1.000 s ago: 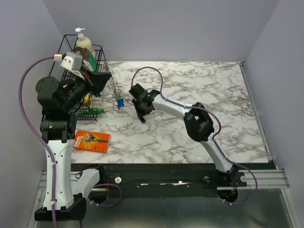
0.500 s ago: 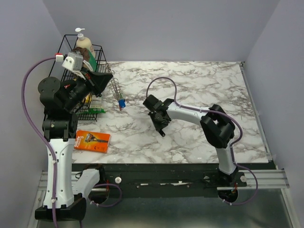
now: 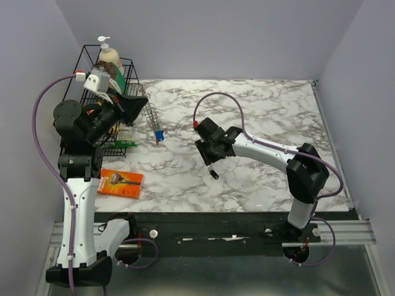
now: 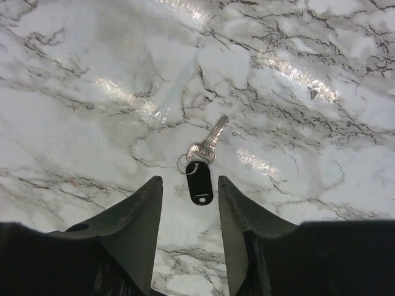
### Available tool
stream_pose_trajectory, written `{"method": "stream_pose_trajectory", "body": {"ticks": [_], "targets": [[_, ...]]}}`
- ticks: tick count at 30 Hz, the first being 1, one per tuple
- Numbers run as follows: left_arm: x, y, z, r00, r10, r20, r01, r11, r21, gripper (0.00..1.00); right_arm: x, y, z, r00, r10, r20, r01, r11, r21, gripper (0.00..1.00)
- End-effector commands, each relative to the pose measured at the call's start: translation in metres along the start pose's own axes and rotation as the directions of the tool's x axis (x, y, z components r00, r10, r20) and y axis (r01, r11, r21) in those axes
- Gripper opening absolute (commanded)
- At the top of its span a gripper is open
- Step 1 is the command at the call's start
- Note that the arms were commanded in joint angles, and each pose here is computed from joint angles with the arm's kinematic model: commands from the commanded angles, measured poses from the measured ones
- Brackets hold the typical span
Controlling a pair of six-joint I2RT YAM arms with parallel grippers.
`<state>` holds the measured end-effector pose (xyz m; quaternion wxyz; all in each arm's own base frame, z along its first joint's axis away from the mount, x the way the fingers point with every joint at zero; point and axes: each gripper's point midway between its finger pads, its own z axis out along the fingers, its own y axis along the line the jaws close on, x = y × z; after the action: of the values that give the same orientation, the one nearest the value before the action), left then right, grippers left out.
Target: Put the keys on the keyring
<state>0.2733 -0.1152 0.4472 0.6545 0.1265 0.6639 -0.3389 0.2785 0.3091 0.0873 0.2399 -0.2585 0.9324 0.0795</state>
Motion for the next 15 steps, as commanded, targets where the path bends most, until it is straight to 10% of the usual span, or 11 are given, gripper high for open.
{"method": "stream_pose_trajectory", "body": {"ticks": [1, 15], "targets": [[-0.009, -0.009, -0.001, 0.999, 0.027, 0.031, -0.028, 0.999, 0.044, 0.00, 0.029, 0.001, 0.014, 0.988, -0.144, -0.064, 0.142, 0.989, -0.029, 0.50], [-0.006, -0.009, 0.003, 1.000, 0.008, 0.024, -0.009, 0.998, 0.065, 0.00, 0.051, 0.023, 0.040, 0.909, -0.408, -0.080, 0.412, 0.910, 0.041, 0.50]]}}
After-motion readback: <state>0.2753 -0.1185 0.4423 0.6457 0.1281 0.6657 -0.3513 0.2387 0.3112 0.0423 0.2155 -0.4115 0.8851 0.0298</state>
